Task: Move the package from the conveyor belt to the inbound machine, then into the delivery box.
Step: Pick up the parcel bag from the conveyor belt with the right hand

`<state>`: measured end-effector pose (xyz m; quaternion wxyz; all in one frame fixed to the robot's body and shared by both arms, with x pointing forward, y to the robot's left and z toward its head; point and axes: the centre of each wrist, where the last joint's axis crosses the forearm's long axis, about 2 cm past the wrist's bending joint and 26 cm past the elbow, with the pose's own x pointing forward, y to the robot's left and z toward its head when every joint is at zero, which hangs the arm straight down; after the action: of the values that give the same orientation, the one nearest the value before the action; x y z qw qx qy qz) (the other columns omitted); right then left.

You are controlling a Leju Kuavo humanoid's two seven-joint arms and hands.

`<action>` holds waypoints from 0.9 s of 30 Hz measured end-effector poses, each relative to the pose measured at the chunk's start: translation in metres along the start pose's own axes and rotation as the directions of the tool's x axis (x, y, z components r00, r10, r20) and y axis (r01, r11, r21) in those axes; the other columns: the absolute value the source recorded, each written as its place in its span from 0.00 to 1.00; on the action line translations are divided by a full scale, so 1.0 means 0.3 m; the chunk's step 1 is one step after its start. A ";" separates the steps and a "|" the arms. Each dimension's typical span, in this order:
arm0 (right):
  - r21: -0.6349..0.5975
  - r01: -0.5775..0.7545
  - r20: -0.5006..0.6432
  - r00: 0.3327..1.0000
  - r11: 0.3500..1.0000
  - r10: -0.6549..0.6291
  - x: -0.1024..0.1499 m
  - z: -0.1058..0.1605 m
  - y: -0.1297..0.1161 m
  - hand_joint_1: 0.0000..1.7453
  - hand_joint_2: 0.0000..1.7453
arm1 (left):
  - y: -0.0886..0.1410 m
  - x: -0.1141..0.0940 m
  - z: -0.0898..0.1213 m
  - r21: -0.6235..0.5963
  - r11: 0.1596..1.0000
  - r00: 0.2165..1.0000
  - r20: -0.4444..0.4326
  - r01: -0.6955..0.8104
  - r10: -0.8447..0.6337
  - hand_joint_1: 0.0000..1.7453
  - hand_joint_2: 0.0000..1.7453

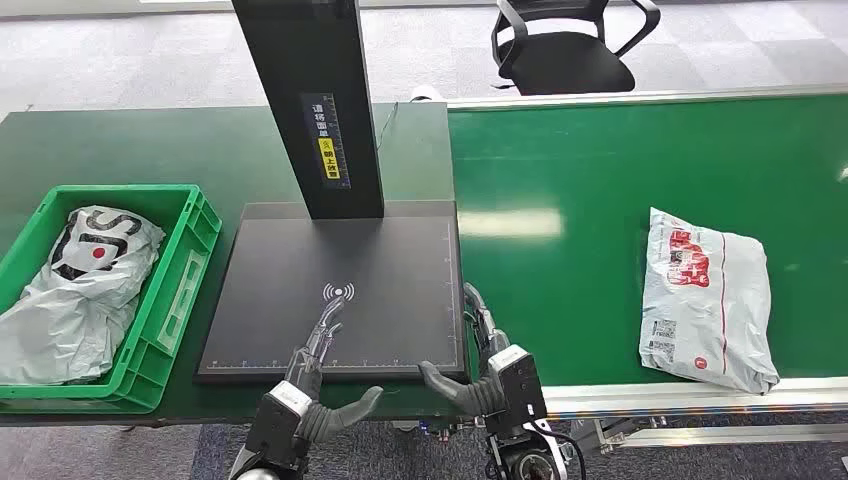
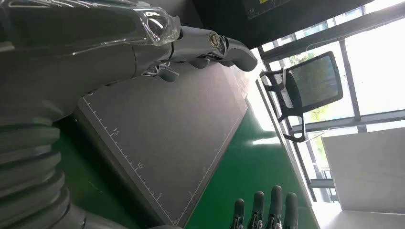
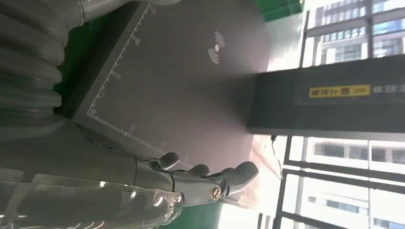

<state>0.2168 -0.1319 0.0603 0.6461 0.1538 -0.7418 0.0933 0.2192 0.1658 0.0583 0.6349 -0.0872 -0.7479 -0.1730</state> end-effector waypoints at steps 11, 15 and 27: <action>0.001 -0.357 -0.120 0.927 0.934 0.355 -0.007 -0.139 -0.265 0.00 1.00 | -0.007 -0.009 -0.006 -0.010 1.000 1.000 0.002 -0.015 0.015 0.00 1.00; -0.059 -0.492 -0.207 0.857 0.868 0.472 0.010 -0.233 -0.444 0.00 1.00 | -0.007 -0.013 -0.006 -0.007 1.000 1.000 0.003 -0.024 0.024 0.00 1.00; -0.097 -0.639 -0.347 0.741 0.763 0.576 0.085 -0.362 -0.682 0.00 1.00 | -0.009 -0.012 -0.008 -0.012 0.999 0.999 0.015 -0.030 0.030 0.00 1.00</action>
<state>0.3862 -0.2894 0.0890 0.6955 -0.1825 -0.6511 0.2429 0.2209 0.1627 0.0546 0.6313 -0.1033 -0.7503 -0.1671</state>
